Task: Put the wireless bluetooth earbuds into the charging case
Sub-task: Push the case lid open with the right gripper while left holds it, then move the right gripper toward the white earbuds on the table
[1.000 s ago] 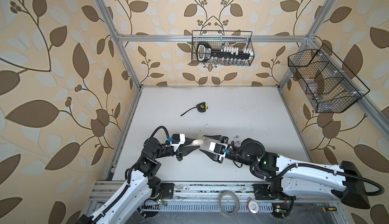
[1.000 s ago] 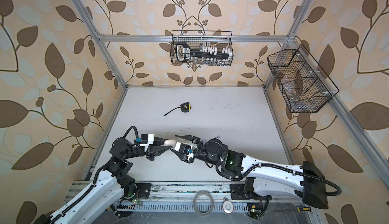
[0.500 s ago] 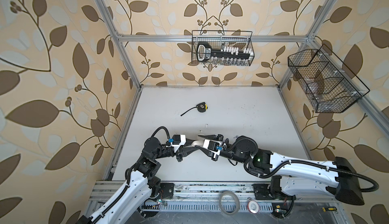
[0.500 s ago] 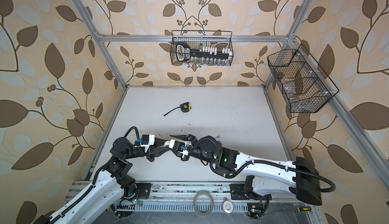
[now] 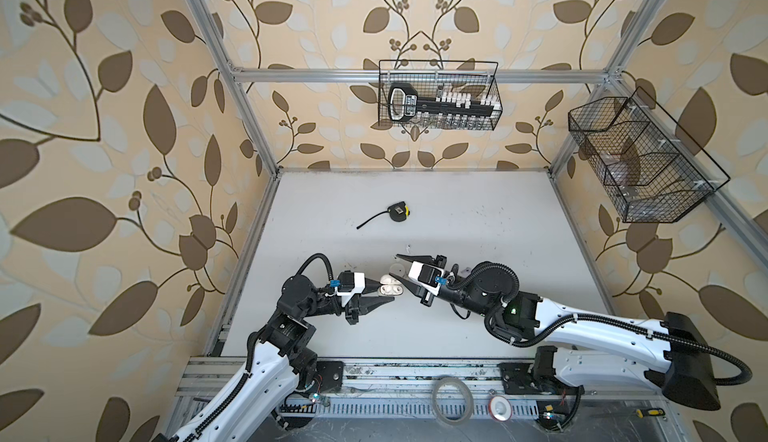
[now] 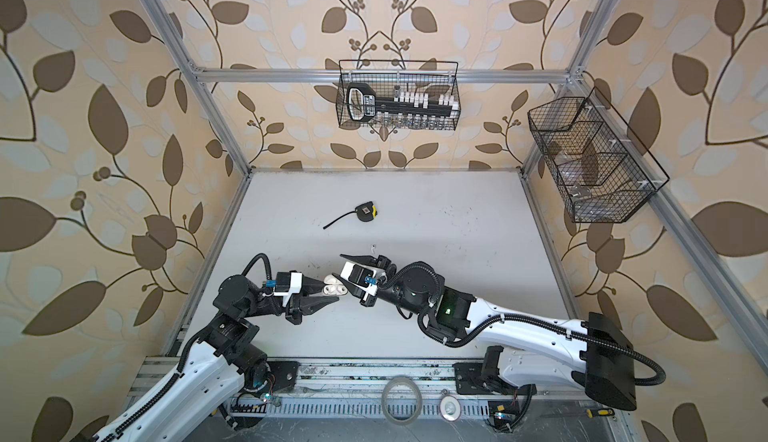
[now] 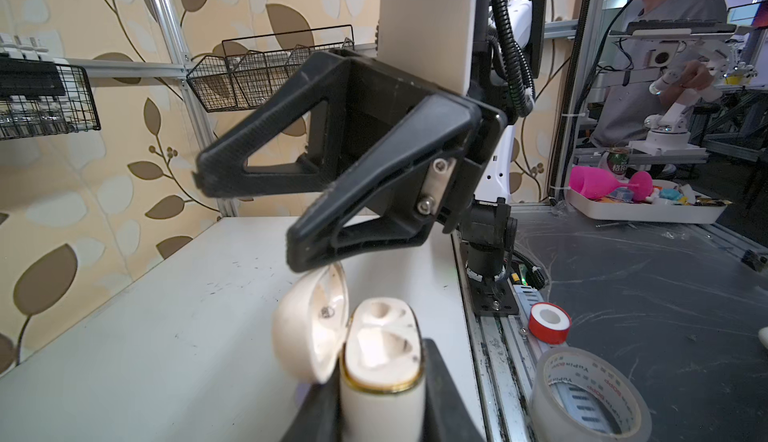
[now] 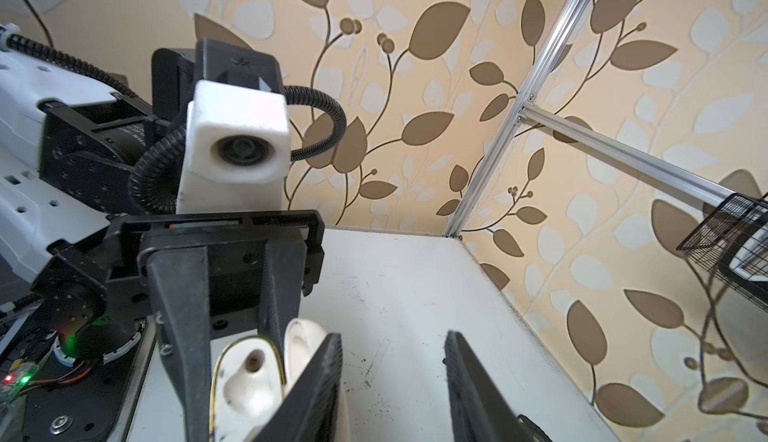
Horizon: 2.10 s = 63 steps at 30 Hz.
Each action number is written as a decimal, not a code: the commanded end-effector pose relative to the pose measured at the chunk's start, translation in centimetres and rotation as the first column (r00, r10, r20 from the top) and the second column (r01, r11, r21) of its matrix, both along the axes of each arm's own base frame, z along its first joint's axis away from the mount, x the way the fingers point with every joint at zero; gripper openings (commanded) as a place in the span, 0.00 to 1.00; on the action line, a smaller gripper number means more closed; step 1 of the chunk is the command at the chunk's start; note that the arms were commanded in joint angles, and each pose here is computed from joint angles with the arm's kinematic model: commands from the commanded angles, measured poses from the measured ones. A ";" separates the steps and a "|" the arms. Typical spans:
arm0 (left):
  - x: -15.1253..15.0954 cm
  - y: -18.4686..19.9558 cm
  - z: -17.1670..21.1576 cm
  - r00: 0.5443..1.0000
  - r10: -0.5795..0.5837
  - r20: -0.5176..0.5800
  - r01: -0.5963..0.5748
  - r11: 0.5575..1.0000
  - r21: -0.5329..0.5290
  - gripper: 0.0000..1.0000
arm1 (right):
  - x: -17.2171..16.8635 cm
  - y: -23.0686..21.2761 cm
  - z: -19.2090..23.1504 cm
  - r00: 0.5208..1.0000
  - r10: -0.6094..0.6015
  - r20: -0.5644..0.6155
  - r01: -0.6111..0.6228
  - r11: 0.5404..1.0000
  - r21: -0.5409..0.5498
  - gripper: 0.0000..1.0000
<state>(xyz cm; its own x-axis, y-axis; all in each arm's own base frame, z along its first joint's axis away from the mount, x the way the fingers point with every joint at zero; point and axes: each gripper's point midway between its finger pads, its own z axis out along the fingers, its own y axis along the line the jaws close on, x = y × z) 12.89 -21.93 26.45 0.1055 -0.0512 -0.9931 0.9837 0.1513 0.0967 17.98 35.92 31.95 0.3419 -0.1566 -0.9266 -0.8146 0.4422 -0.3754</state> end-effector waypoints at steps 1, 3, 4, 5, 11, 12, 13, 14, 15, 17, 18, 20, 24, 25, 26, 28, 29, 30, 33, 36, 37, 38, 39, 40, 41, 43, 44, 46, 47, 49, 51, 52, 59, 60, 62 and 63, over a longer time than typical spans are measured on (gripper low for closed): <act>0.6 0.0 2.7 0.998 0.034 0.043 -0.032 0.999 -0.042 0.00 | 0.7 -1.0 2.4 0.999 -0.051 -0.016 0.052 0.996 0.075 0.45; 1.3 0.0 2.9 0.998 0.061 0.016 -0.060 0.997 -0.054 0.00 | 1.1 -1.5 3.2 0.997 -0.064 -0.052 0.069 0.992 0.104 0.50; 1.7 0.1 3.0 0.997 0.081 0.001 -0.080 0.995 -0.059 0.00 | 1.6 -1.9 4.0 0.995 -0.075 -0.073 0.083 0.989 0.124 0.52; 2.0 0.1 3.1 0.996 0.092 -0.007 -0.093 0.994 -0.061 0.00 | 2.2 -2.2 4.8 0.992 -0.085 -0.097 0.099 0.985 0.144 0.51; 2.5 0.7 4.8 0.987 0.150 -0.052 -0.154 0.984 -0.091 0.00 | 8.0 -8.6 7.1 0.861 -0.251 -0.443 0.412 0.855 0.315 0.47; 2.4 0.9 5.1 0.986 0.155 -0.060 -0.161 0.982 -0.101 0.00 | 8.0 -9.5 6.7 0.843 -0.255 -0.473 0.437 0.837 0.329 0.47; 2.3 1.1 5.3 0.984 0.162 -0.077 -0.170 0.979 -0.114 0.00 | 7.6 -10.1 6.3 0.837 -0.244 -0.490 0.442 0.830 0.341 0.47; 2.4 1.3 5.5 0.980 0.173 -0.099 -0.185 0.974 -0.130 0.00 | 6.8 -10.3 5.9 0.842 -0.224 -0.491 0.425 0.836 0.347 0.48; 2.7 1.5 5.6 0.975 0.185 -0.121 -0.201 0.969 -0.142 0.00 | 6.0 -10.3 5.5 0.847 -0.208 -0.490 0.407 0.846 0.345 0.49; 3.4 1.8 5.6 0.959 0.211 -0.188 -0.243 0.956 -0.165 0.00 | 4.6 -10.7 3.9 0.833 -0.233 -0.501 0.424 0.852 0.308 0.49; 3.8 2.0 5.5 0.949 0.223 -0.221 -0.264 0.948 -0.176 0.00 | 4.1 -10.9 2.9 0.822 -0.256 -0.509 0.442 0.850 0.286 0.49; 4.4 2.3 5.1 0.930 0.225 -0.290 -0.292 0.931 -0.217 0.00 | 3.0 -11.3 0.6 0.797 -0.289 -0.531 0.473 0.846 0.248 0.49; 4.1 2.6 4.3 0.918 0.169 -0.360 -0.282 0.914 -0.291 0.00 | 2.3 -12.1 -3.9 0.713 -0.341 -0.613 0.534 0.830 0.160 0.48; 4.1 2.8 3.9 0.911 0.159 -0.379 -0.288 0.906 -0.311 0.00 | 2.6 -12.7 -5.2 0.663 -0.370 -0.651 0.579 0.805 0.131 0.48; 4.3 3.0 3.6 0.906 0.163 -0.392 -0.301 0.897 -0.324 0.00 | 2.8 -13.3 -6.5 0.602 -0.393 -0.695 0.621 0.777 0.099 0.48; 4.7 3.1 3.6 0.898 0.189 -0.398 -0.325 0.893 -0.311 0.00 | 2.2 -12.9 -7.4 0.528 -0.361 -0.769 0.617 0.785 0.055 0.44; 5.0 3.1 3.8 0.891 0.213 -0.402 -0.343 0.895 -0.286 0.00 | 1.4 -11.7 -6.9 0.519 -0.309 -0.797 0.569 0.821 0.051 0.42; 5.4 3.1 4.1 0.883 0.237 -0.406 -0.361 0.894 -0.264 0.00 | 0.4 -10.6 -6.2 0.506 -0.265 -0.821 0.514 0.857 0.040 0.42; 5.7 2.8 5.3 0.889 0.252 -0.381 -0.358 0.903 -0.239 0.00 | -0.5 -9.8 -3.6 0.506 -0.289 -0.813 0.451 0.892 -0.037 0.44; 6.0 2.7 7.0 0.897 0.270 -0.350 -0.363 0.901 -0.236 0.00 | 2.0 -11.2 -3.0 0.547 -0.452 -0.705 0.528 0.840 -0.130 0.50; 6.2 2.8 7.4 0.896 0.285 -0.342 -0.372 0.901 -0.224 0.00 | 3.1 -11.5 -3.5 0.545 -0.494 -0.677 0.550 0.820 -0.156 0.50; 6.2 2.7 7.8 0.897 0.305 -0.321 -0.378 0.905 -0.196 0.00 | 4.3 -11.8 -4.7 0.531 -0.528 -0.663 0.565 0.804 -0.187 0.50; 6.1 2.8 8.2 0.898 0.325 -0.297 -0.383 0.908 -0.166 0.00 | 5.4 -11.6 -5.8 0.521 -0.530 -0.669 0.556 0.806 -0.204 0.50; 6.1 2.9 8.0 0.889 0.354 -0.292 -0.400 0.909 -0.119 0.00 | 6.5 -11.3 -7.4 0.503 -0.514 -0.695 0.532 0.818 -0.220 0.47; 6.1 3.1 7.7 0.882 0.379 -0.279 -0.416 0.905 -0.087 0.00 | 7.6 -11.0 -9.0 0.481 -0.491 -0.726 0.505 0.832 -0.228 0.45; 5.4 3.2 6.9 0.893 0.377 -0.245 -0.402 0.914 -0.057 0.00 | 8.8 -11.3 -13.0 0.357 -0.471 -0.807 0.491 0.829 -0.267 0.40; 4.9 3.2 6.4 0.900 0.370 -0.230 -0.390 0.920 -0.047 0.00 | 8.7 -10.2 -14.4 0.354 -0.398 -0.846 0.424 0.875 -0.234 0.37; 4.1 3.2 5.3 0.908 0.358 -0.216 -0.373 0.927 -0.030 0.00 | 9.4 -10.1 -17.1 0.317 -0.428 -0.846 0.439 0.857 -0.269 0.40; 3.8 3.3 4.9 0.910 0.355 -0.212 -0.368 0.929 -0.025 0.00 | 9.3 -9.6 -18.1 0.295 -0.425 -0.856 0.409 0.866 -0.289 0.41; 3.5 3.6 4.6 0.910 0.360 -0.205 -0.375 0.926 -0.036 0.00 | 9.4 -8.1 -18.3 0.313 -0.441 -0.841 0.363 0.874 -0.324 0.40; 3.0 3.8 4.9 0.918 0.354 -0.180 -0.369 0.927 -0.060 0.00 | 9.1 -6.7 -18.6 0.355 -0.490 -0.796 0.355 0.859 -0.370 0.46; 2.9 3.8 5.0 0.919 0.353 -0.174 -0.369 0.927 -0.070 0.00 | 8.9 -5.9 -18.6 0.375 -0.497 -0.782 0.343 0.859 -0.381 0.47; 3.0 3.7 5.3 0.920 0.350 -0.178 -0.364 0.930 -0.057 0.00 | 9.5 -3.9 -23.7 0.337 -0.646 -0.685 0.314 0.763 -0.565 0.41; 3.1 3.6 5.2 0.920 0.348 -0.183 -0.363 0.930 -0.056 0.00 | 9.7 -4.1 -24.6 0.322 -0.674 -0.665 0.317 0.738 -0.595 0.40; 3.2 3.6 5.0 0.917 0.355 -0.185 -0.370 0.927 -0.057 0.00 | 10.0 -4.1 -25.7 0.305 -0.702 -0.644 0.309 0.712 -0.630 0.37; 3.3 3.7 5.0 0.914 0.360 -0.188 -0.376 0.925 -0.056 0.00 | 9.9 -3.9 -26.0 0.302 -0.706 -0.641 0.301 0.709 -0.638 0.37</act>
